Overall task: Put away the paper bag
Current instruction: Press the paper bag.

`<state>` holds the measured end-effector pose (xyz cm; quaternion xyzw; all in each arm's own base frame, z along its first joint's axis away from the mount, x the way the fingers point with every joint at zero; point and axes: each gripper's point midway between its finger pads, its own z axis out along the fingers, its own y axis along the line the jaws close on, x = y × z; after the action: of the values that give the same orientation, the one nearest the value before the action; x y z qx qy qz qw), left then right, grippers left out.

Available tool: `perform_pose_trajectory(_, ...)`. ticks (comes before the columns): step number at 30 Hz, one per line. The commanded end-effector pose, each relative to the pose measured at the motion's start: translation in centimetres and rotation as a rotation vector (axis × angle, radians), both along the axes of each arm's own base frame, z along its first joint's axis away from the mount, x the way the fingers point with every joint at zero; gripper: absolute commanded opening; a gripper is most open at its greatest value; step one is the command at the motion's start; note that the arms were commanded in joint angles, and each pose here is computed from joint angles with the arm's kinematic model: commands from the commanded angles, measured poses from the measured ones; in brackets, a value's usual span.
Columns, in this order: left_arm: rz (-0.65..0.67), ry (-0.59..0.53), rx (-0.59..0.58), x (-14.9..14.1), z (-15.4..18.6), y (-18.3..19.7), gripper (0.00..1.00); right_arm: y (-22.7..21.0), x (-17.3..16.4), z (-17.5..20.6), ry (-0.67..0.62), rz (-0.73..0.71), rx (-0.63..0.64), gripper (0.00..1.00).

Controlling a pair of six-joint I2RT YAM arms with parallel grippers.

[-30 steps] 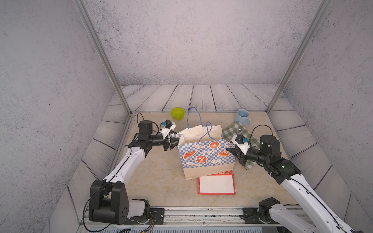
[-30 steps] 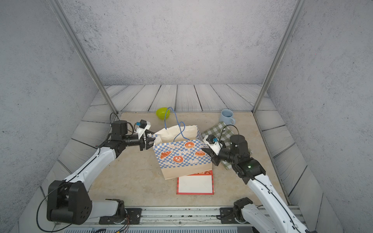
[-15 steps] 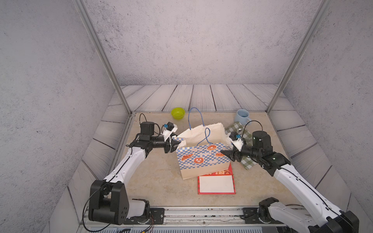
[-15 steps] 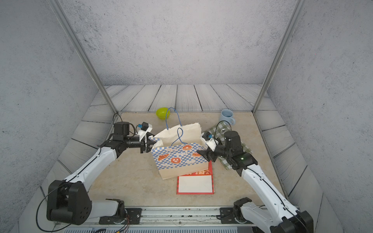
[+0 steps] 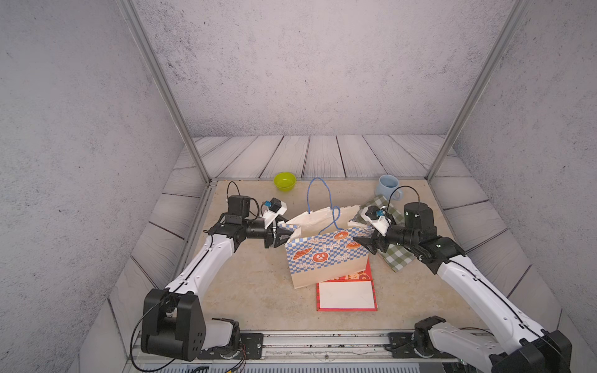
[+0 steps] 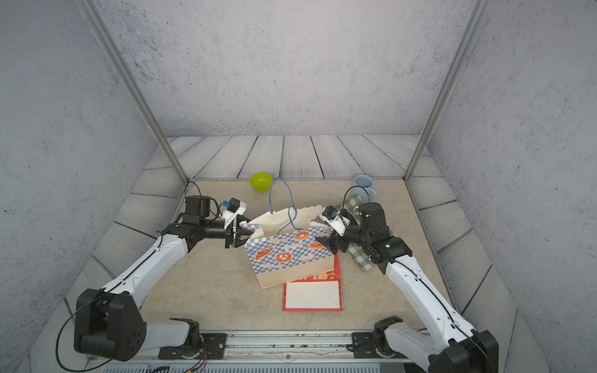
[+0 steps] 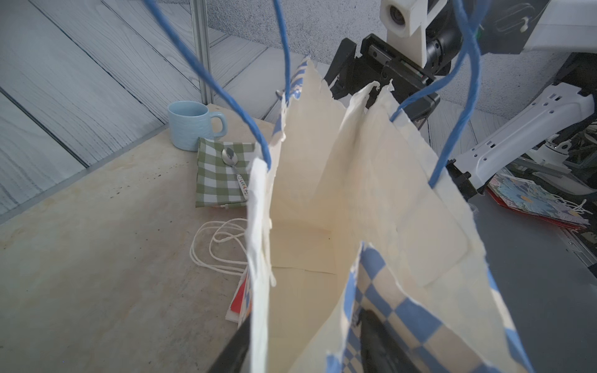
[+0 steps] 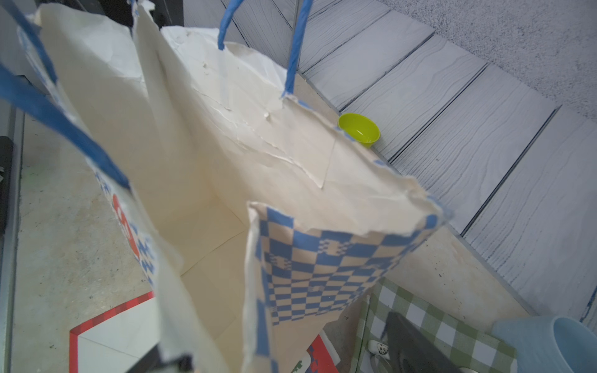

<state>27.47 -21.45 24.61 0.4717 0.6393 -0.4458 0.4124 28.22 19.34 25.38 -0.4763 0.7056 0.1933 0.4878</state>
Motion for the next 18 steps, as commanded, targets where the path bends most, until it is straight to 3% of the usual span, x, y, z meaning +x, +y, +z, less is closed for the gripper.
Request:
perform_pose_trajectory(1, -0.005, -0.055, 0.014, -0.3, 0.9, -0.1, 0.5, 0.3, -1.8, 0.9, 0.041, 0.08, 0.018, 0.86)
perform_pose_trajectory(7, -0.002, -0.067, 0.019, -0.2, 1.0, -0.1, 0.5, 0.5, -4.9, 0.6, 0.096, 0.143, 0.065, 0.79)
perform_pose_trajectory(13, -0.029, -0.057, 0.004, -0.8, 1.3, -0.4, 0.5, 1.8, -4.3, 1.3, 0.074, 0.239, 0.098, 0.66)
perform_pose_trajectory(18, -0.057, -0.047, -0.007, -1.6, 1.6, -0.8, 0.5, 2.8, -2.8, 1.1, 0.059, 0.3, 0.09, 0.64)
